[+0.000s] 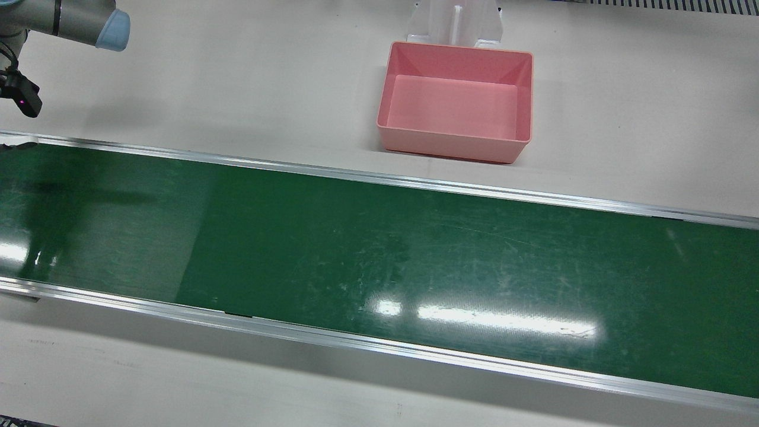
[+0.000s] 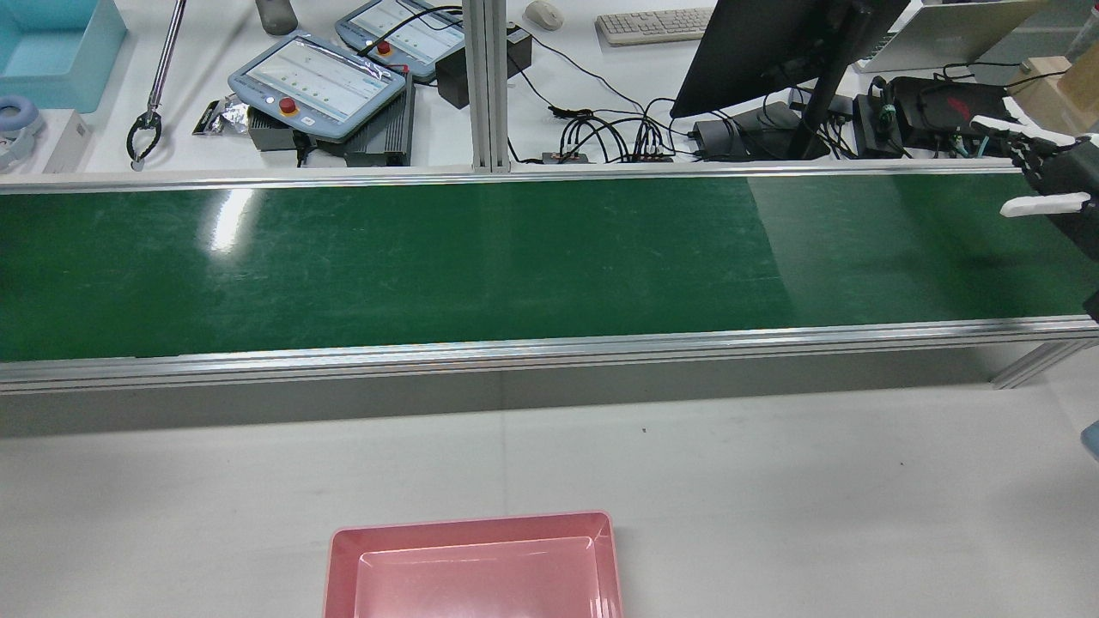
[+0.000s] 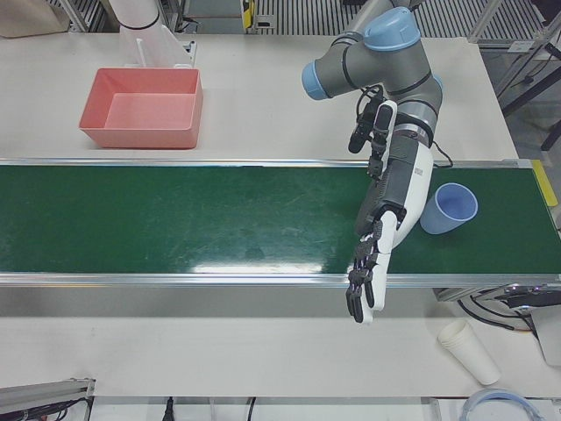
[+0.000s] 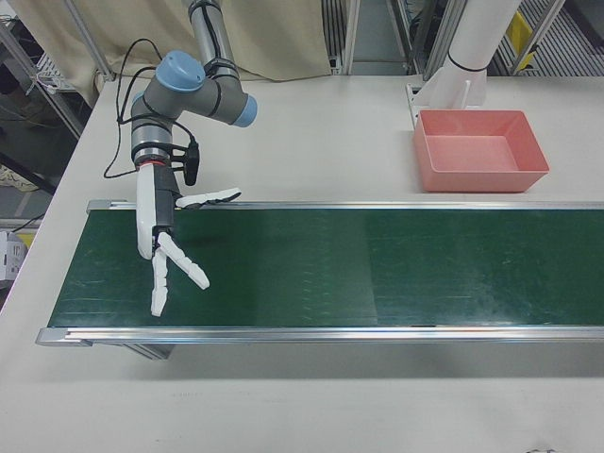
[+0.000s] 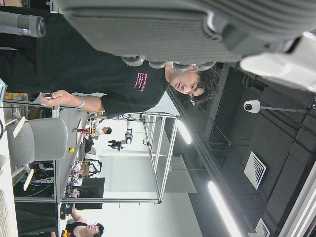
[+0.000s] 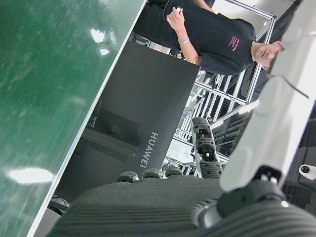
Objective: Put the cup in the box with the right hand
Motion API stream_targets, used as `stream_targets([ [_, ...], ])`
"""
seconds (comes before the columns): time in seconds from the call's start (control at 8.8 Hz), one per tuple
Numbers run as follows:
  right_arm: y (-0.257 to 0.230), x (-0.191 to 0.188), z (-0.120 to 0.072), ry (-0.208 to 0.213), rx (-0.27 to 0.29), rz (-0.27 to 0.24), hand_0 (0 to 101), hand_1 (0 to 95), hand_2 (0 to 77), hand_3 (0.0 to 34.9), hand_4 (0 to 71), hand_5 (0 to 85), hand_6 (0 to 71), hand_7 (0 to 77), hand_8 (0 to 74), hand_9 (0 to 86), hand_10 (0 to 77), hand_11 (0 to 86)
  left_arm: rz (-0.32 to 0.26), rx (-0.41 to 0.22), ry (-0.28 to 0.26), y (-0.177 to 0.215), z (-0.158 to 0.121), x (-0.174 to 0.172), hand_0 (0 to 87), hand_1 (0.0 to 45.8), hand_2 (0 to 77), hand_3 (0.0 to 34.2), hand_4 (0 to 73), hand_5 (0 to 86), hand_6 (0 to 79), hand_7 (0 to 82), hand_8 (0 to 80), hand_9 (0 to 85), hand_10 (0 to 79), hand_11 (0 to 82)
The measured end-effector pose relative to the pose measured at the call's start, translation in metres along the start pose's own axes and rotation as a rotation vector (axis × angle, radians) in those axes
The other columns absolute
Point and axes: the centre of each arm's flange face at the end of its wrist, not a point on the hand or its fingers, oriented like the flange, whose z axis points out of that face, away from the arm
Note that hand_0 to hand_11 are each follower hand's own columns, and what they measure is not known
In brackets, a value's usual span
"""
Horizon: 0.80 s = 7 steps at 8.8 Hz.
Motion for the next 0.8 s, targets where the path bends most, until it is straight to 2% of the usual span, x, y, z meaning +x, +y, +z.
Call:
stream_targets([
  [0.11,-0.002,-0.003,-0.001,-0.008,0.015,-0.016,50,14.7,8.7,0.0,2.2,4.9,1.1,1.6,0.5,0.5,0.0,0.5,0.000,0.000,0.000,0.000,0.000,0.000,0.0,0.5,0.0,0.0,1.1,0.0,0.0,0.0,0.0,0.0,0.0,0.0],
  [0.23,-0.003,-0.004,-0.001,-0.014,0.025,-0.034,50,14.7,8.7,0.0,2.2,4.9,1.1,1.6,0.5,0.5,0.0,0.5,0.000,0.000,0.000,0.000,0.000,0.000,0.0,0.5,0.0,0.0,1.1,0.0,0.0,0.0,0.0,0.0,0.0,0.0],
  [0.34,-0.001,-0.004,0.002,-0.018,0.025,-0.047,51,17.5,1.1,0.0,3.8,4.9,2.2,1.1,0.5,0.5,0.5,0.5,0.000,0.000,0.000,0.000,0.000,0.000,0.0,0.5,0.0,0.0,1.1,0.0,0.0,0.0,0.0,0.0,0.0,0.0],
  [0.45,0.003,-0.005,0.006,-0.021,0.020,-0.057,51,17.5,1.1,0.0,5.4,4.9,2.2,1.1,0.5,0.5,0.0,0.5,0.000,-0.001,0.000,0.001,0.001,0.000,0.0,0.5,0.0,0.0,1.1,0.0,0.0,0.0,0.0,0.0,0.0,0.0],
  [0.57,0.006,-0.006,0.009,-0.025,0.015,-0.066,51,13.6,1.1,0.0,5.4,4.9,1.1,5.5,0.5,0.5,0.5,0.5,0.000,-0.001,-0.001,0.001,0.001,0.000,0.0,0.5,0.0,0.0,1.1,0.0,0.0,0.0,0.0,0.0,0.0,0.0],
  [0.68,0.007,-0.006,0.010,-0.025,0.018,-0.073,51,13.6,1.1,0.0,5.4,4.9,1.6,10.9,0.5,0.5,0.5,0.5,0.000,-0.002,-0.002,0.001,0.001,-0.001,0.0,0.5,0.0,0.0,1.1,0.0,0.0,0.0,0.0,0.0,0.0,0.0],
  [0.8,0.008,-0.007,0.010,-0.025,0.022,-0.076,51,14.2,1.1,0.0,5.4,4.9,2.7,5.5,0.5,0.5,0.5,0.5,0.000,-0.002,-0.002,0.001,0.001,-0.001,0.0,0.5,0.0,0.0,1.1,0.0,0.0,0.0,0.0,0.0,0.0,0.0],
])
